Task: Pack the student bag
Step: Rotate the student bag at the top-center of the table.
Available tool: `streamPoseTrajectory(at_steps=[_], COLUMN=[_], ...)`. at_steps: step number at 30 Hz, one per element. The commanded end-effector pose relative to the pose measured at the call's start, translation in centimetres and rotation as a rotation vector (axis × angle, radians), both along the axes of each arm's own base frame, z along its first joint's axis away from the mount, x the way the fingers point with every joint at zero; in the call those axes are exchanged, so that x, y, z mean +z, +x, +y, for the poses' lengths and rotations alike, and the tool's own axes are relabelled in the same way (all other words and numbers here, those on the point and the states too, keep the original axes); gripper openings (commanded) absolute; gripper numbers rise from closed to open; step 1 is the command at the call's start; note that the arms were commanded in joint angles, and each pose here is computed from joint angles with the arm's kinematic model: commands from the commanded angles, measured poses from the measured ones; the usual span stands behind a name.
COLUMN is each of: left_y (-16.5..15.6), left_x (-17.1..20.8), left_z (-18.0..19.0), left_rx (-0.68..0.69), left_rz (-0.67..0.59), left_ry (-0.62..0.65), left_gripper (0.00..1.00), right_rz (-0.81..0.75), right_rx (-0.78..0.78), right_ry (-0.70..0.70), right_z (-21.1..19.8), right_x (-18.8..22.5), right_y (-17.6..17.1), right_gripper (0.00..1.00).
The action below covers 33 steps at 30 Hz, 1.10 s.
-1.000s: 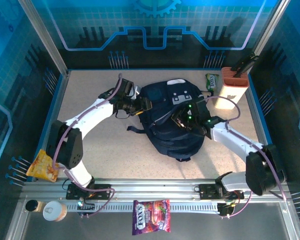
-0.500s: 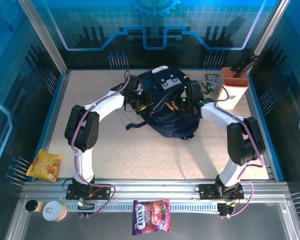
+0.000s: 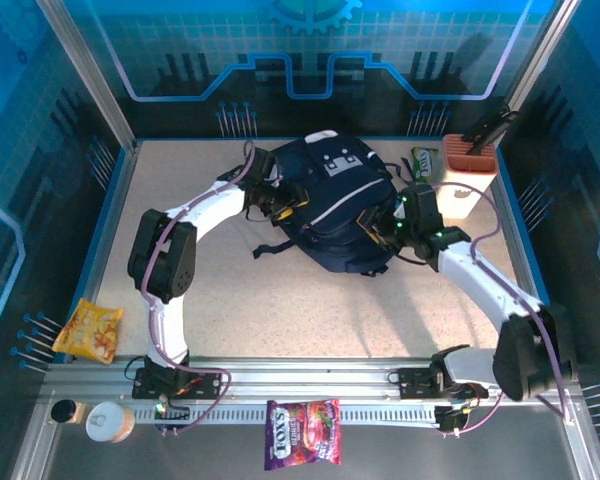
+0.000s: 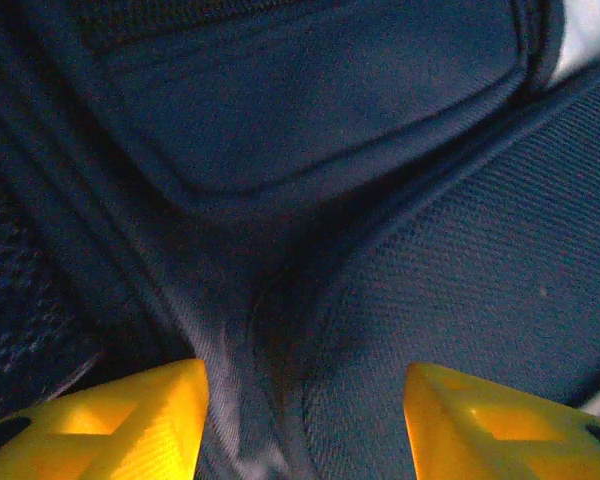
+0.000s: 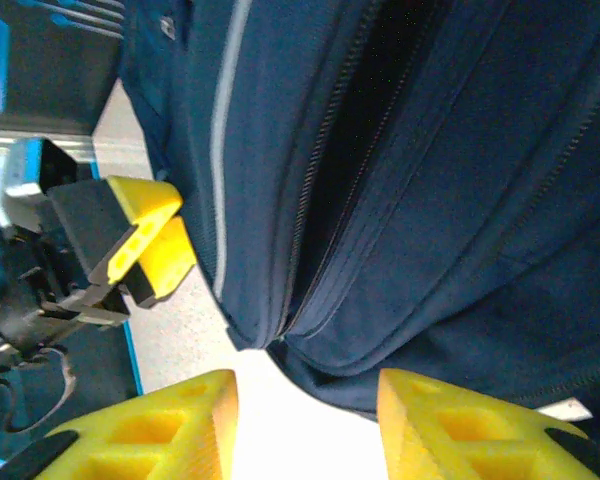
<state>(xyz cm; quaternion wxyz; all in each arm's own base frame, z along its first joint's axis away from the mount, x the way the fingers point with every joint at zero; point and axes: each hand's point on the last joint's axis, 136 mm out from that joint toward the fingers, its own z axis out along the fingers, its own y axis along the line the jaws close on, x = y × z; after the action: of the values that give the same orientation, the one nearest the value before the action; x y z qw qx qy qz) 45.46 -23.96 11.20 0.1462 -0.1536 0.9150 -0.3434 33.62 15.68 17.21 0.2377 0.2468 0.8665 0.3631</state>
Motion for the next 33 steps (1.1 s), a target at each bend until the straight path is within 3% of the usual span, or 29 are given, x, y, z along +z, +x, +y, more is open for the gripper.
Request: streamPoseTrajectory(at_steps=[1, 9, 15, 25, 30, 33], left_y=[-1.3, -2.4, -1.5, -0.2, 0.0, 0.0], left_x=[3.7, 2.6, 2.1, 0.3, 0.4, 0.9], left_z=[-0.3, 0.1, -0.3, -0.4, -1.0, -1.1], left_rx=[-0.055, -0.075, -0.082, -0.078, -0.089, -0.091], left_rz=[-0.044, 0.009, 0.019, 0.061, 0.071, 0.069], left_ry=[-0.081, -0.07, -0.071, -0.039, -0.077, -0.095], left_gripper=[0.56, 0.54, 0.5, 0.47, 0.35, 0.2], right_rz=[-0.009, -0.03, -0.011, -0.005, 0.003, 0.002], right_rx=[-0.011, 0.038, 0.065, 0.124, 0.134, 0.138], right_ry=[-0.129, -0.222, -0.282, -0.255, -0.262, -0.264], right_z=[-2.1, -1.5, -0.9, 1.1, 1.7, 1.9], right_x=[-0.4, 0.0, -1.0, -2.2, -2.8, -3.3], right_y=[-1.4, -1.5, -1.2, 0.7, 2.0, 3.0], right_gripper=[0.48, 0.69, 0.75, 0.84, 0.85, 0.83])
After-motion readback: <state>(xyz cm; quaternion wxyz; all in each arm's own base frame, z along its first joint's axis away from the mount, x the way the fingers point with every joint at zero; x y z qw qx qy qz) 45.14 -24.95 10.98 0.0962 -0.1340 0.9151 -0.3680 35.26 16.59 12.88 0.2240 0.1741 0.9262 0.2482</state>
